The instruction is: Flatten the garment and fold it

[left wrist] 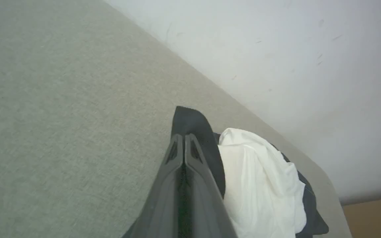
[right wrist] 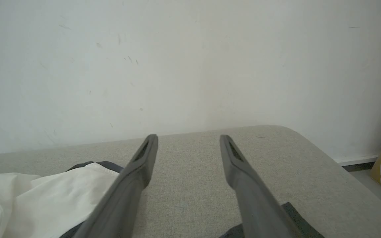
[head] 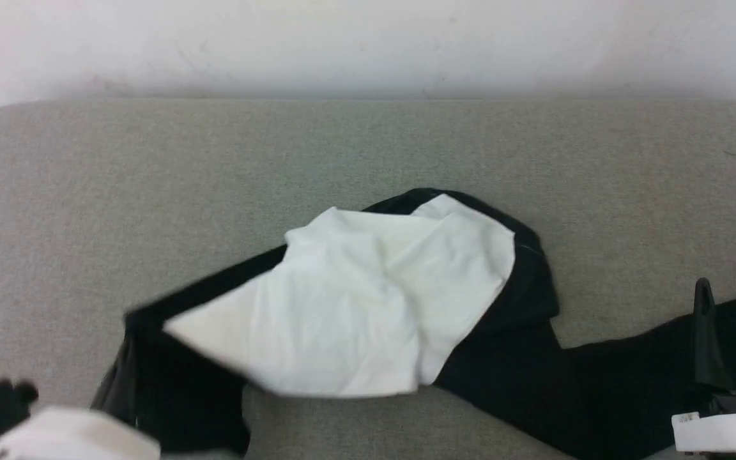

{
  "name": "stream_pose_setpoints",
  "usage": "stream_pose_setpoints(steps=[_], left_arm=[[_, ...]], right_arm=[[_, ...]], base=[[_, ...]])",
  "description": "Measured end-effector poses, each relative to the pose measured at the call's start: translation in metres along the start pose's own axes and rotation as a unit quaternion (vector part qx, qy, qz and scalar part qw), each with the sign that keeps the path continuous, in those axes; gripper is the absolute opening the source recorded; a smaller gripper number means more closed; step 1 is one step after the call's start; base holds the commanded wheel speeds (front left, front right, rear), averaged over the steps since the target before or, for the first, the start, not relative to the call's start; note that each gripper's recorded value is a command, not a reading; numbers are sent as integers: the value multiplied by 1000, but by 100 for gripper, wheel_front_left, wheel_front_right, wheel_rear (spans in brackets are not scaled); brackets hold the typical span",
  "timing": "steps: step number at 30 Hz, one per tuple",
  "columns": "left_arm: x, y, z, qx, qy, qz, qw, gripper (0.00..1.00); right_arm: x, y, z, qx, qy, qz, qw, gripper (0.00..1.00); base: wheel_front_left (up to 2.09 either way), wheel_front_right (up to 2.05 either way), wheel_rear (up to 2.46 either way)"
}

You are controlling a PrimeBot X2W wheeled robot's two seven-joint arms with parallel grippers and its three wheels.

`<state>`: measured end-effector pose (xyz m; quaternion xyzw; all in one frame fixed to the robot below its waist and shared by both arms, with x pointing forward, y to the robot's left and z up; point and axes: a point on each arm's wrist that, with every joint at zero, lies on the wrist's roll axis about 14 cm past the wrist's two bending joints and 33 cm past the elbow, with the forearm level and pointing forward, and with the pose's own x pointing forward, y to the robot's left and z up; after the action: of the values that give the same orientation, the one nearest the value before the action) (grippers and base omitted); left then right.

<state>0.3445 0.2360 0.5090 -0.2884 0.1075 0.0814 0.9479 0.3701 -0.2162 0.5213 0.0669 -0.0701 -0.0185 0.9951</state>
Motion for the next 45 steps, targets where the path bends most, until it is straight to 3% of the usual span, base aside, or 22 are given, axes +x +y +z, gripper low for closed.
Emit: stream_pose_setpoints(steps=[3,7,8,9,10,15,19,23,28,31,35,40,45], left_arm=[[-22,42,-30,-4,47,67,997,0],[-41,63,-74,-25,115,102,988,0],[-43,64,-82,-28,125,105,986,8],[-44,64,-87,-28,130,106,986,76],[-43,62,-90,-27,130,103,986,100],[-26,37,-67,-4,84,56,995,100],[-4,-8,-21,60,25,-22,998,100],[13,-61,10,106,-24,-91,990,100],[34,-97,-28,203,38,-132,969,100],[45,-112,-61,234,84,-155,956,100],[61,-118,-96,257,134,-160,944,100],[87,-90,-116,290,171,-94,937,100],[99,-84,-129,304,190,-81,930,98]], right_arm=[[2,3,-4,1,6,4,1000,100],[4,5,-8,2,11,8,1000,100],[4,6,-9,2,12,9,1000,100],[4,7,-10,1,13,11,1000,100],[4,8,-10,0,13,13,1000,100],[2,11,-8,1,11,16,1000,100],[0,11,-7,1,11,17,1000,100],[-2,11,-8,-1,13,16,1000,100],[-4,9,-14,-1,22,13,1000,100],[-4,6,-18,-2,30,8,1000,100],[-1,4,-23,-2,36,4,999,100],[3,0,-28,-4,40,-2,999,100],[3,-6,-35,-7,51,-11,999,100]], base=[[0,0,0],[0,0,0],[0,0,0],[0,0,0],[0,0,0],[0,0,0],[0,0,0],[0,0,0],[0,0,0],[0,0,0],[0,0,0],[0,0,0],[0,0,0]])
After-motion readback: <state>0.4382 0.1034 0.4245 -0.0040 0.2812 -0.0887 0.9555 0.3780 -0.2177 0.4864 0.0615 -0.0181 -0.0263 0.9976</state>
